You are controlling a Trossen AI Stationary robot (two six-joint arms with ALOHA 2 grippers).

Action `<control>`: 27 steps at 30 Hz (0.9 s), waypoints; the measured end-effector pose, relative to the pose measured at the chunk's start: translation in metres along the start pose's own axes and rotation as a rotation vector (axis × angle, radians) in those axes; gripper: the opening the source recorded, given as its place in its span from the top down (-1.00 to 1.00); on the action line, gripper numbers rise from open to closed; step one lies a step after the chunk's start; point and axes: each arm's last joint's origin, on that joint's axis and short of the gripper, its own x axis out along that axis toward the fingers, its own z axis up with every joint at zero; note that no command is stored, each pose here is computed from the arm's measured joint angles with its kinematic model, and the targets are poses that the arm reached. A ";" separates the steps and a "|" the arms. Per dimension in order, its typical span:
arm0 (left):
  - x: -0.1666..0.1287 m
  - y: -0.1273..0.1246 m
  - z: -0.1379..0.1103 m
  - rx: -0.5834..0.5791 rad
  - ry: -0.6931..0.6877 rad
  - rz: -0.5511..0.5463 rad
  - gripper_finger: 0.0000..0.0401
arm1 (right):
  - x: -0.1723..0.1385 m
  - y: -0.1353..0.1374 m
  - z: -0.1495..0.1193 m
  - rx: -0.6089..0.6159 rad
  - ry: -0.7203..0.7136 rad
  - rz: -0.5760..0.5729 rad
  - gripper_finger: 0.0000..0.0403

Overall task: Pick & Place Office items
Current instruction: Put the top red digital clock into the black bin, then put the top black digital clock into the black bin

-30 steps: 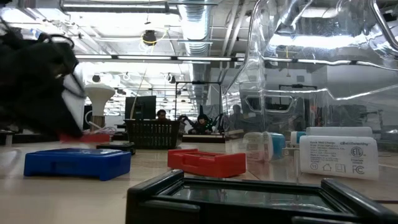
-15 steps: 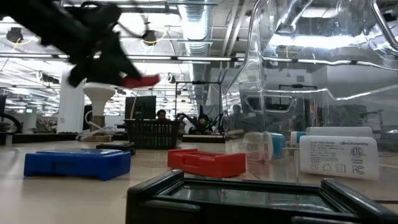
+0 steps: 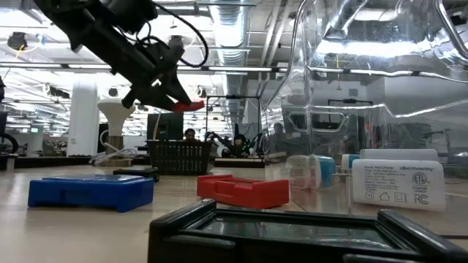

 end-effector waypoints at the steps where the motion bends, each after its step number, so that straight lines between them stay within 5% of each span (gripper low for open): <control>1: 0.002 0.003 0.002 0.007 0.011 -0.007 0.21 | 0.000 0.000 0.000 -0.001 0.000 0.000 -0.13; 14: 0.036 0.005 -0.025 0.059 0.169 -0.036 0.20 | 0.000 0.000 0.000 -0.003 -0.006 -0.003 -0.13; 27: 0.039 0.006 -0.030 0.097 0.200 -0.043 0.06 | 0.000 0.000 0.000 -0.001 -0.005 -0.003 -0.13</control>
